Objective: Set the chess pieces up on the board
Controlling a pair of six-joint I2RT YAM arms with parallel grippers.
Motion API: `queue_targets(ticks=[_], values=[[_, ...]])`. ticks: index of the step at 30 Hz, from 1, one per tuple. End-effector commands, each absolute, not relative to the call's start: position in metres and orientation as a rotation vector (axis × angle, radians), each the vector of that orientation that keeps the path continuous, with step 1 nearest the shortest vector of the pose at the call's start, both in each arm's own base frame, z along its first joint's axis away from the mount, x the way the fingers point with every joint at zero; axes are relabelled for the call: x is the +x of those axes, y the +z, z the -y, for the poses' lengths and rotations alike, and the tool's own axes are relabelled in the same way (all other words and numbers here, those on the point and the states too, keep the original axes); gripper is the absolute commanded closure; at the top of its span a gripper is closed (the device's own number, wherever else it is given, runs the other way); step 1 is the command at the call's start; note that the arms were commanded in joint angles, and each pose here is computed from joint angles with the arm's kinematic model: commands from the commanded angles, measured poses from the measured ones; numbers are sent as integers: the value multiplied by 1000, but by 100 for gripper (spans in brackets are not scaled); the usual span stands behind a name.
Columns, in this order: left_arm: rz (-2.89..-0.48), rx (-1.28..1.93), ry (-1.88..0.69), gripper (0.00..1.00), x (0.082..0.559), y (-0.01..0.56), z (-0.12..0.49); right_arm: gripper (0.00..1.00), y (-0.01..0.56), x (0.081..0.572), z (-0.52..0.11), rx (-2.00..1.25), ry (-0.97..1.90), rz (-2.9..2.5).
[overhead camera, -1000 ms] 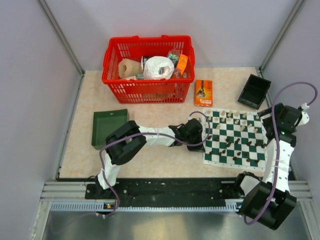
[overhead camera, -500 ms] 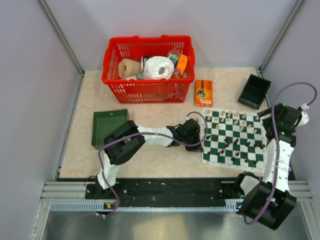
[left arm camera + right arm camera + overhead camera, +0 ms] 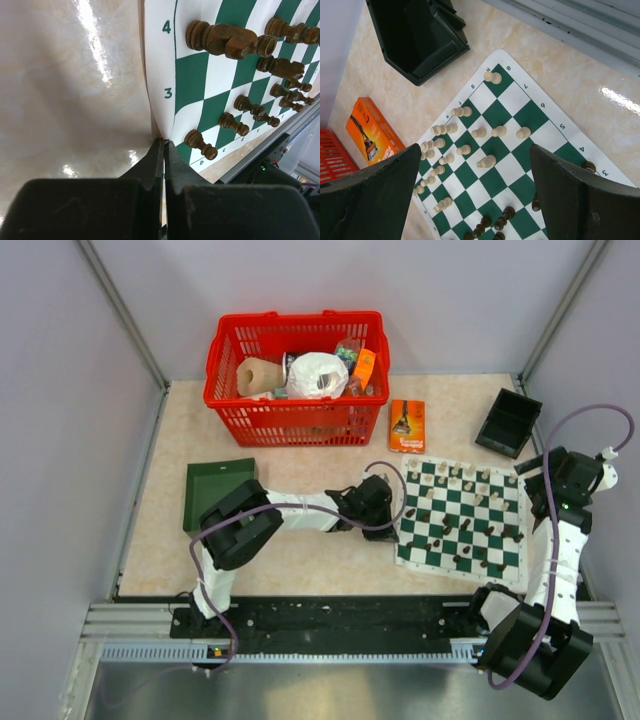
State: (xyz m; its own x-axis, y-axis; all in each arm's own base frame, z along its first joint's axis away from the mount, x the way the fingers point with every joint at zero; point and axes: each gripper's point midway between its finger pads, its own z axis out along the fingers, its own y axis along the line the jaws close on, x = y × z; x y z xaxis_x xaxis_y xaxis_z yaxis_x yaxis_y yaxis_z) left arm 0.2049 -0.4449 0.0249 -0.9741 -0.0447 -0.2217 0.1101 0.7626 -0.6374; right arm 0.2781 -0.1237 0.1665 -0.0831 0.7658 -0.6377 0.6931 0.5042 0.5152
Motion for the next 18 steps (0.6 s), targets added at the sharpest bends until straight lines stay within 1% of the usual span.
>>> queue_targets(ticks=[1,18], values=[[-2746,49,-906,99,209,22,421,11,173,281,126,1209,101,-1777],[-2772,22,-843,100,211,17,391,11,175,284,127,1207,103,-1773]])
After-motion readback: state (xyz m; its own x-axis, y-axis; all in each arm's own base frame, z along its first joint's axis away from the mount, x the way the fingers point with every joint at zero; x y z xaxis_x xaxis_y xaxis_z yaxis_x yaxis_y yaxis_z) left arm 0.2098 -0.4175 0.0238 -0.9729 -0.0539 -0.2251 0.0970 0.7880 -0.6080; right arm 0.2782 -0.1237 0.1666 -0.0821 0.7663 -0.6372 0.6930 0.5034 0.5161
